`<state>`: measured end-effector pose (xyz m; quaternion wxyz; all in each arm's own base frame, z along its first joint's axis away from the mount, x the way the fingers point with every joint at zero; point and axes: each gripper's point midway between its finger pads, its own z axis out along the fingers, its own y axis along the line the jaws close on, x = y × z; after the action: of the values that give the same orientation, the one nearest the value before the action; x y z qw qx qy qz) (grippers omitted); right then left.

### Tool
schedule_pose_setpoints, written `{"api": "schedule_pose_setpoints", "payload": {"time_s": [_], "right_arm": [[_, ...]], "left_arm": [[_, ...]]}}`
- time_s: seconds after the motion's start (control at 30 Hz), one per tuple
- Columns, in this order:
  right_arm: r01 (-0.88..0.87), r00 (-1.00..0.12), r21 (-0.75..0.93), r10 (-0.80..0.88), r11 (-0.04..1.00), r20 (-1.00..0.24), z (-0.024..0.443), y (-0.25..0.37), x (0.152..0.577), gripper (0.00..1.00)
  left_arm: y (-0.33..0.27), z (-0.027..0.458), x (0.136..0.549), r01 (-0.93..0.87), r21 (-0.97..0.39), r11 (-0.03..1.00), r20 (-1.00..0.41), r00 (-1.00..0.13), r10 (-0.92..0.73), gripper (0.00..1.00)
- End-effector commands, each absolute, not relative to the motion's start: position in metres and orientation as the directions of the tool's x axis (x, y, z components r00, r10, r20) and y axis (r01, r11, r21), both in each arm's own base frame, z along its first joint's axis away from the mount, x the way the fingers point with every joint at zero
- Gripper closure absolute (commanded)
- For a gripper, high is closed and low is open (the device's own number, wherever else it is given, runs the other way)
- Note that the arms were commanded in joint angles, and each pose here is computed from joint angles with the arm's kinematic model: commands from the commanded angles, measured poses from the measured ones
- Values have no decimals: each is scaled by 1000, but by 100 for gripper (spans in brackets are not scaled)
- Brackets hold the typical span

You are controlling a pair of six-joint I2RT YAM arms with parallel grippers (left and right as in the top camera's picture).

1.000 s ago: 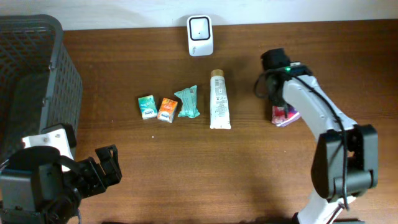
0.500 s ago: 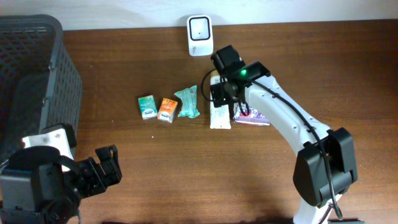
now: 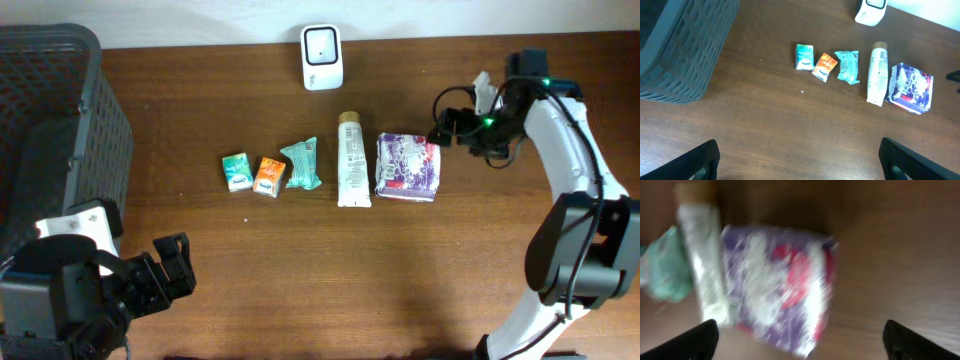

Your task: Scan the item barcode

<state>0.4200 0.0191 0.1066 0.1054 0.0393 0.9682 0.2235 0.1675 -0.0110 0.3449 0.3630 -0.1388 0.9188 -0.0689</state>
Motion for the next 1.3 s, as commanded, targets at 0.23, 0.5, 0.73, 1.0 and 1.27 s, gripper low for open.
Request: {"api": "schedule_pose_setpoints", "payload": {"time_s": [0.23, 0.5, 0.73, 1.0, 1.27], "right_arm": [[-205, -960, 485, -77, 850, -271, 123, 112, 429, 93], [-9, -928, 124, 38, 992, -372, 83, 130, 452, 96], [-64, -907, 145, 3, 987, -420, 68, 156, 453, 96], [-66, -905, 146, 2, 987, -425, 45, 164, 444, 96], [-107, -939, 195, -35, 975, -342, 12, 187, 429, 96]], "left_arm": [[-9, 345, 167, -217, -223, 950, -649, -694, -311, 1], [-9, 345, 167, -217, -223, 950, -649, -694, -311, 1], [-9, 345, 167, -217, -223, 950, -649, -694, -311, 1], [-9, 345, 167, -217, -223, 950, -649, -694, -311, 1], [-9, 345, 167, -217, -223, 950, -649, -694, -311, 1]]}}
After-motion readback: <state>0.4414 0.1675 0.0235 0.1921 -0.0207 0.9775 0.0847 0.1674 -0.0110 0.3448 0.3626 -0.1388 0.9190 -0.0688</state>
